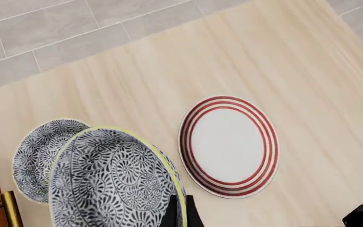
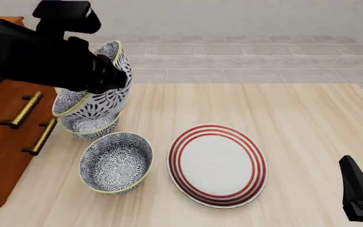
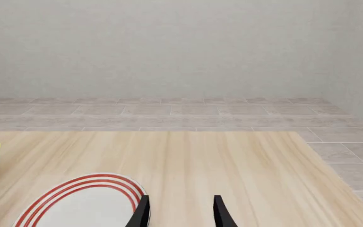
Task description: Put the bowl at the front on the plate.
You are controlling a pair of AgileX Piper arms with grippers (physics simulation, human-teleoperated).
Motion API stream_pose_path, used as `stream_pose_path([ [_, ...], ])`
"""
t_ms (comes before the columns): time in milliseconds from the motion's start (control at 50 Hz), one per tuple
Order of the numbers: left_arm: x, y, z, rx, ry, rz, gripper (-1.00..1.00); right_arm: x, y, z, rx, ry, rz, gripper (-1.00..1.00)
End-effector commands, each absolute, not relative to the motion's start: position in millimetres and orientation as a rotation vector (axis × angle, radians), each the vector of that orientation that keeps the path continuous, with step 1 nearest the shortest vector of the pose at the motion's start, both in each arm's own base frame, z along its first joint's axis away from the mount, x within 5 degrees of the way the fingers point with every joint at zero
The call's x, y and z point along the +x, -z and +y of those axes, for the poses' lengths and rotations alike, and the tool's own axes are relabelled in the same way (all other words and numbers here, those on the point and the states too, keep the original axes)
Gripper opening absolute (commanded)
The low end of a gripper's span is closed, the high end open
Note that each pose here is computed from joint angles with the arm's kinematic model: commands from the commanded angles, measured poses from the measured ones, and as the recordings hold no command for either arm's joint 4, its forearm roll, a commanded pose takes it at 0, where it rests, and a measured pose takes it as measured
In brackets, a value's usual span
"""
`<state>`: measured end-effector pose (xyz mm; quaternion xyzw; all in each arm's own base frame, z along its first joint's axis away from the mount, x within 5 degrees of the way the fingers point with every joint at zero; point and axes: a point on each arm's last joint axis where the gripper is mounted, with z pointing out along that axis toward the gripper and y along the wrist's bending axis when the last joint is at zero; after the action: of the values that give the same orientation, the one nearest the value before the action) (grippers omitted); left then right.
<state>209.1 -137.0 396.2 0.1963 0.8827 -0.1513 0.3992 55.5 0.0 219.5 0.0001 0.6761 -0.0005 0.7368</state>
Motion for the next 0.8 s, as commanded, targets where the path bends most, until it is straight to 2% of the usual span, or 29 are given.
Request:
stream_pose_path([
  [20,223.1,-386.1,-163.8,0.606,0.385,2.213,-1.00,55.8,-217.5,-0.1,0.000,0.001,1.485,1.00],
  [400,237.1,-372.6,-206.8,0.702,0.421,2.220,-1.00,55.8,-217.5,0.0,0.000,0.001,1.485,1.00],
  [800,236.1,-330.6,-266.8,0.834,0.471,2.260,-1.00,55.8,-217.5,-0.1,0.000,0.001,1.485,1.00],
])
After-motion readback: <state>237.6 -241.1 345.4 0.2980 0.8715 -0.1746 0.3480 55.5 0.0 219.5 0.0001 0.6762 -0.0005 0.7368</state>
